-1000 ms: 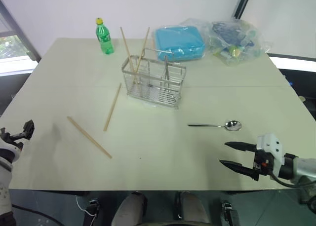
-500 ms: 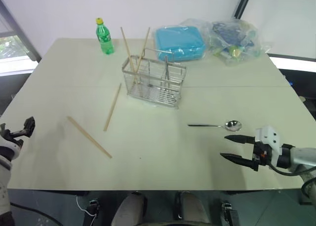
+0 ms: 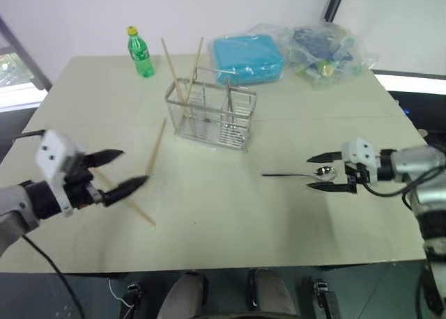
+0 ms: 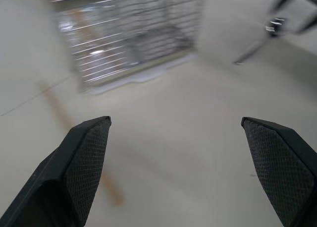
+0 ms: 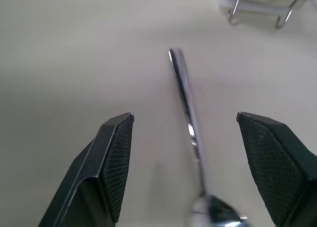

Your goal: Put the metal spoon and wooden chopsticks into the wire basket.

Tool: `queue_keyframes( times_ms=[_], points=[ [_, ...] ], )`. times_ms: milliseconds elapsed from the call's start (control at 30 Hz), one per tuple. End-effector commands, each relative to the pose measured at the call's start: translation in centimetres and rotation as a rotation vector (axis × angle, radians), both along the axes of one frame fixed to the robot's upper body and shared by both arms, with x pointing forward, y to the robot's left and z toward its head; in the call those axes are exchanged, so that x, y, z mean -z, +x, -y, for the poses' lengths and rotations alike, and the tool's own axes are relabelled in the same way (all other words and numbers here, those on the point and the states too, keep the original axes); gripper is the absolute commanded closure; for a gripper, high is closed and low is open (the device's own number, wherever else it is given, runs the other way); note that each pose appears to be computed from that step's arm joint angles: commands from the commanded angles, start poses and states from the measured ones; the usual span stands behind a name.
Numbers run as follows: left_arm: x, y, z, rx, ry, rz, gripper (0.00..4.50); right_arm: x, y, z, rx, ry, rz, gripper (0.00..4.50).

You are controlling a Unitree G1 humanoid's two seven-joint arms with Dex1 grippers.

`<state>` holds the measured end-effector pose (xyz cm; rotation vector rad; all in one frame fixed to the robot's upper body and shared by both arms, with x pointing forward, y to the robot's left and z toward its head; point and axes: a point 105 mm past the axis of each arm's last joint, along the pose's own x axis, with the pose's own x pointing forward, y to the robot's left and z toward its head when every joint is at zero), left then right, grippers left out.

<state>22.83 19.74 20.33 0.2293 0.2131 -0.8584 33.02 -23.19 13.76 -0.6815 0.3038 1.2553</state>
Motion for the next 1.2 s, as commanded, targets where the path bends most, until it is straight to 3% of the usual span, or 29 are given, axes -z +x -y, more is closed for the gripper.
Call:
queue_keyframes(
  times_ms=[33,233,433,533,700,1033,1133,1200],
  points=[
    [-0.2,0.0,1.1,0.072,0.011,0.007,0.05,-0.2,1.1,-0.2,-0.024,-0.062,-0.035,1.06],
    [-0.4,0.1,2.4,0.119,0.010,0.031,0.05,0.5,2.2,-1.1,-0.038,-0.123,-0.149,1.06],
    [-0.5,-0.1,3.0,0.151,0.019,0.033,0.05,0.8,2.7,-1.7,-0.040,-0.151,-0.159,1.06],
    [-0.8,-0.1,3.2,0.159,0.020,0.041,0.00,1.0,2.9,-2.0,-0.027,-0.148,-0.166,1.93],
    [-1.1,0.0,3.2,0.159,0.023,0.056,0.00,1.1,2.5,-2.3,-0.054,-0.129,-0.172,4.47],
    [-2.2,0.9,2.8,0.148,0.017,0.082,0.00,0.8,2.5,-3.0,-0.036,-0.087,-0.147,4.47],
    [-2.3,1.1,2.8,0.149,0.020,0.086,0.00,0.2,3.1,-3.2,-0.016,-0.075,-0.106,3.56],
    [-2.3,1.3,2.8,0.151,0.021,0.090,0.00,0.0,3.6,-3.2,0.009,-0.082,-0.075,2.63]
  ],
)
